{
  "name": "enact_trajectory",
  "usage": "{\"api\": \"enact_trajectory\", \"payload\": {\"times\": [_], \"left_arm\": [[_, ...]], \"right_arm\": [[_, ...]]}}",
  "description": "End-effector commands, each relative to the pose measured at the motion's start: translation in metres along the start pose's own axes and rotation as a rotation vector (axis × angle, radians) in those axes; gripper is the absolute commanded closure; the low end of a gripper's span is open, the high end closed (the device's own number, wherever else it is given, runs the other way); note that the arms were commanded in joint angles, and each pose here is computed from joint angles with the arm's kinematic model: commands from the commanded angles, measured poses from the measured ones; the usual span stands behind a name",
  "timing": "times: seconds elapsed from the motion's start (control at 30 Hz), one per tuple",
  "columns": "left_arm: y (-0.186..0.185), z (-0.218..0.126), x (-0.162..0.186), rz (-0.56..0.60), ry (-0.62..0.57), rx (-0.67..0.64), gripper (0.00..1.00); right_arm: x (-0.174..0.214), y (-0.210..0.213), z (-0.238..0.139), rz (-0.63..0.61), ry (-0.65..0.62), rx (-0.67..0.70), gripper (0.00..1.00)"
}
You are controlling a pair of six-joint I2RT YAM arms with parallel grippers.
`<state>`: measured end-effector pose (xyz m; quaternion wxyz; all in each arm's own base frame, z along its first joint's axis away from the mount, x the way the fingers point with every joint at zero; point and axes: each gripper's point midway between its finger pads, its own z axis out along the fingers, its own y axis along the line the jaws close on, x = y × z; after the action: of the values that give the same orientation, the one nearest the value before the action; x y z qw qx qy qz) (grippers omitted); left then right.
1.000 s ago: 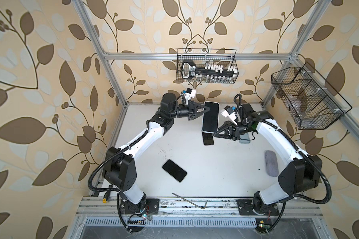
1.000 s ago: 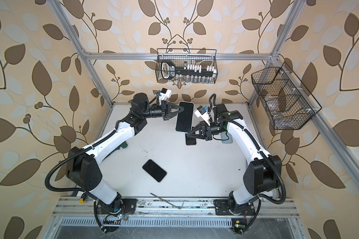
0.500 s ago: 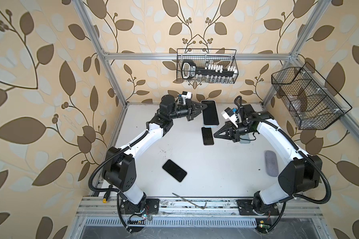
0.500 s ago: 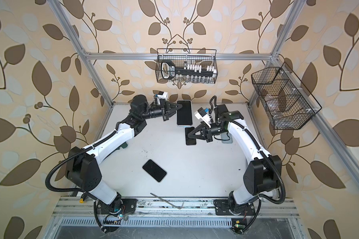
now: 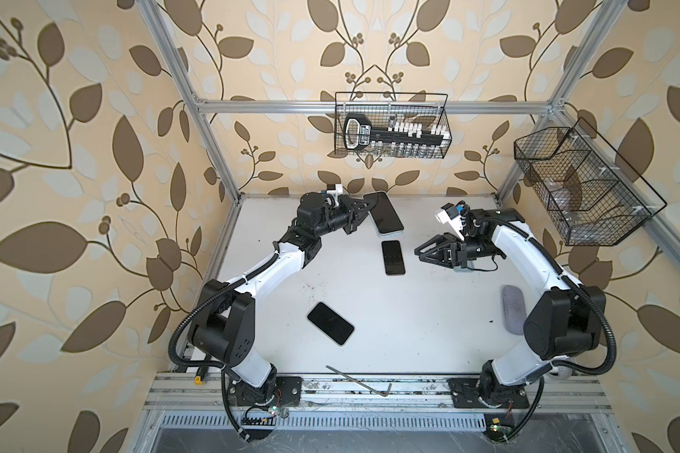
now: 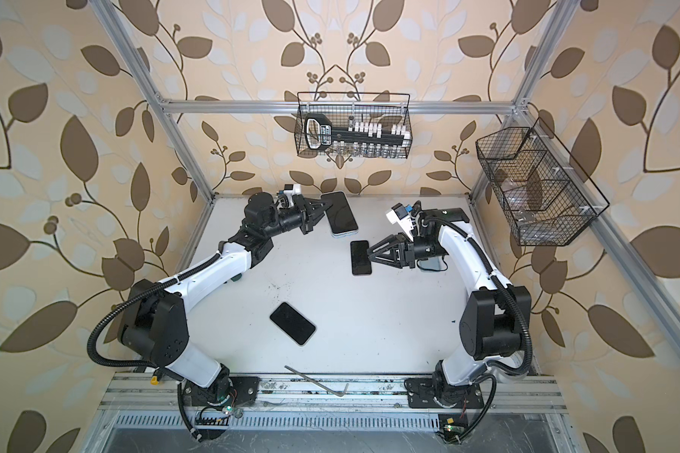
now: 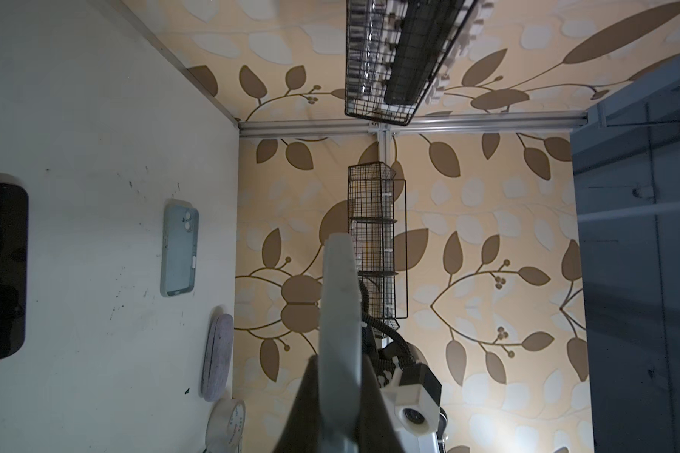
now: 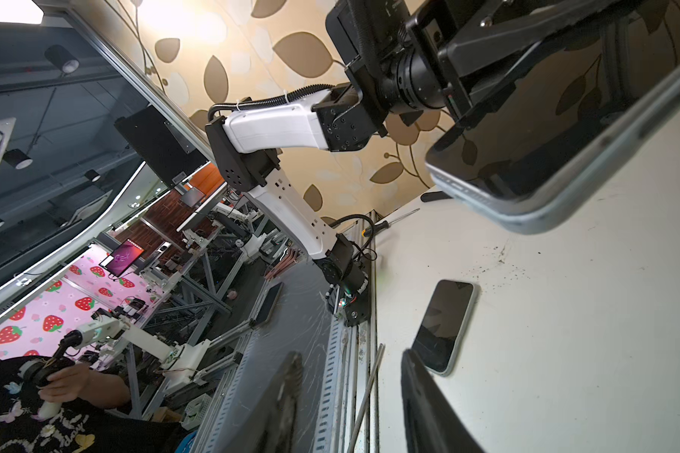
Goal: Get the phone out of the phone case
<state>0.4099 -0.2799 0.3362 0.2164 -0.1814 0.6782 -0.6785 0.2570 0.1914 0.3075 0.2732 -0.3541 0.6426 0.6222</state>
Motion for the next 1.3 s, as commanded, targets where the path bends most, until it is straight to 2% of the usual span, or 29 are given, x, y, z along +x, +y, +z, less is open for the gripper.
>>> {"api": "enact_trajectory", "payload": {"times": [0.0,0.2,0.57,1.27], "left_arm": [[-0.064,-0.01,-0.004,0.092,-0.049,0.202,1.0],[-0.062,-0.01,-0.002,0.148,-0.05,0.131,1.0],[-0.079,-0.02,0.0,0.247,-0.072,0.068,1.0],[-0.092,-0.027,-0.011,0.309,-0.104,0.018,1.0]], "right_arm": [[-0.001,0.0,-0.005,0.042,-0.048,-0.009,0.58],[-0.003,-0.013,-0.01,0.056,-0.018,0.023,0.59],[-0.011,-0.035,-0.013,0.079,0.018,0.048,0.6],[-0.038,-0.089,-0.019,0.12,0.061,0.103,0.59]]}}
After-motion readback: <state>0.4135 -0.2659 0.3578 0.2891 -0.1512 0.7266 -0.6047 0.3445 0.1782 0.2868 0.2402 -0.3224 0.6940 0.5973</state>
